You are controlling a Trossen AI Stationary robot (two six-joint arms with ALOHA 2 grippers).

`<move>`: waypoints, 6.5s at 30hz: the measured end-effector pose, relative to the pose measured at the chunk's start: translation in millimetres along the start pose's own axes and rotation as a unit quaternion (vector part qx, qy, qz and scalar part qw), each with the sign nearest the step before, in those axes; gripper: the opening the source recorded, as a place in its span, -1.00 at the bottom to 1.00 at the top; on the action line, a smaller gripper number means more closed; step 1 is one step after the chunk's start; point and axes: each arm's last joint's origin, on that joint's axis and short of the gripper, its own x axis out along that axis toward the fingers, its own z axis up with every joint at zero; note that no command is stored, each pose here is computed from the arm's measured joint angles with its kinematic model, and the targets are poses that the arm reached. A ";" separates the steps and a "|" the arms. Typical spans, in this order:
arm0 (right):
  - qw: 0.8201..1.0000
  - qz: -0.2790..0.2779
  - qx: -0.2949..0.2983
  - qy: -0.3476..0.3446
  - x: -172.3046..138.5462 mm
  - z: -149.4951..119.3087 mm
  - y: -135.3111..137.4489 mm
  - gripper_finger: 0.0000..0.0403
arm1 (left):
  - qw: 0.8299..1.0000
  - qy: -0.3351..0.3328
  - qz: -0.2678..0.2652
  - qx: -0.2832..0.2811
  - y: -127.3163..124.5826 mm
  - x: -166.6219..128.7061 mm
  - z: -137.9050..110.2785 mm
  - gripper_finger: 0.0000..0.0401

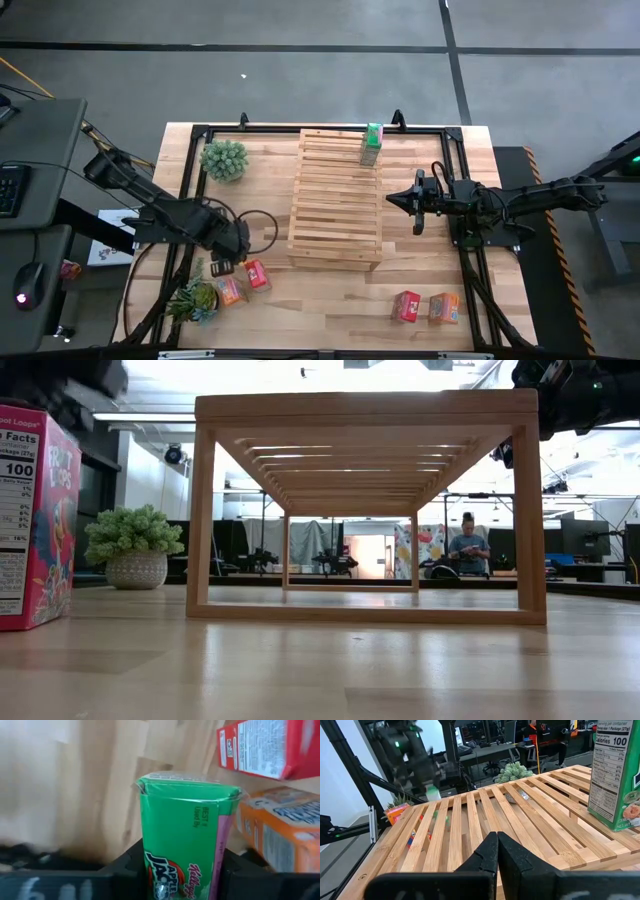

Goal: Stack cereal on shelf
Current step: Put the green cereal box on the shelf aligned with the other green cereal box

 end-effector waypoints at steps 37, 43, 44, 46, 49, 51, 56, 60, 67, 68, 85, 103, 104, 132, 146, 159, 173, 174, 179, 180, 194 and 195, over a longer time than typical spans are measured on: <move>1.000 -0.019 0.006 0.013 -0.1 -3.0 -1.7 -1.00 | 0.957 -0.216 0.113 0.158 124.1 -106.1 269.5 -0.41; 1.000 -0.018 0.010 0.013 -0.1 -3.0 -1.6 -1.00 | 0.956 -0.219 0.113 0.160 125.0 -105.9 270.7 -0.37; 1.000 -0.018 0.010 0.013 -0.1 -3.0 -1.6 -1.00 | 0.956 -0.219 0.113 0.160 125.0 -105.9 270.7 -0.35; 1.000 -0.018 0.010 0.013 -0.1 -3.0 -1.6 -1.00 | 0.956 -0.219 0.113 0.161 125.0 -105.9 270.7 -0.32; 1.000 -0.018 0.010 0.013 -0.1 -3.0 -1.6 -1.00 | 0.954 -0.219 0.114 0.169 124.8 -105.9 270.9 -0.26; 1.000 -0.018 0.010 0.012 -0.1 -2.9 -1.6 -1.00 | 0.953 -0.221 0.115 0.172 124.8 -105.9 271.4 -0.21; 1.000 -0.018 0.010 0.013 -0.1 -3.0 -1.6 -1.00 | 0.949 -0.233 0.117 0.175 124.6 -106.0 274.6 -0.05; 1.000 -0.018 0.010 0.012 -0.1 -2.9 -1.6 -1.00 | 0.946 -0.241 0.121 0.181 124.6 -106.9 276.2 0.05; 1.000 -0.019 0.010 0.012 -0.1 -3.0 -1.6 -1.00 | 0.945 -0.245 0.122 0.181 124.3 -114.6 270.0 0.11; 1.000 -0.019 0.010 0.013 -0.1 -3.0 -1.6 -1.00 | 0.944 -0.248 0.124 0.181 124.2 -119.1 266.4 0.10; 1.000 -0.019 0.014 0.014 -0.1 -3.2 -1.7 -1.00 | 0.932 -0.343 0.039 0.108 113.2 -185.1 211.5 -0.07; 0.999 -0.027 0.009 0.033 1.5 -7.5 -2.5 -1.00 | 0.808 -0.585 0.022 0.070 102.7 -26.5 188.9 -0.99; 0.999 -0.027 0.009 0.033 1.4 -7.5 -2.6 -1.00 | 0.802 -0.594 0.021 0.052 110.3 -17.4 186.9 -0.99; 0.999 -0.027 0.009 0.033 1.4 -7.5 -2.6 -1.00 | 0.825 -0.564 0.026 -0.031 171.9 27.8 200.7 -1.00; 0.999 -0.027 0.009 0.033 1.4 -7.4 -2.5 -1.00 | 0.832 -0.553 -0.004 -0.024 173.4 42.4 208.4 -1.00; 0.999 -0.036 0.010 0.029 1.4 -7.0 -3.1 -1.00 | 0.820 -0.571 -0.035 0.019 159.0 4.7 225.3 -1.00; 0.999 -0.039 0.032 -0.012 1.6 0.5 -2.1 -1.00 | 0.815 -0.580 -0.006 0.000 182.9 2.0 226.9 -1.00; 0.999 -0.037 0.034 -0.016 1.7 1.3 -1.9 -1.00 | 0.815 -0.579 -0.004 -0.002 185.1 2.1 226.6 -1.00; 0.997 -0.030 0.063 -0.045 7.4 5.3 0.1 -1.00 | 0.812 -0.583 0.006 -0.008 194.8 7.1 229.0 -1.00; 0.996 -0.028 0.066 -0.051 9.2 5.9 0.6 -1.00 | 0.806 -0.591 0.009 -0.008 196.4 6.9 230.5 -1.00; 0.993 -0.050 0.088 -0.061 65.6 16.7 16.4 -1.00 | 0.799 -0.600 0.038 0.006 206.1 1.0 226.6 -1.00; 0.994 -0.063 0.079 -0.052 72.8 18.8 19.7 -1.00 | 0.796 -0.604 0.042 0.005 208.1 -3.6 224.2 -1.00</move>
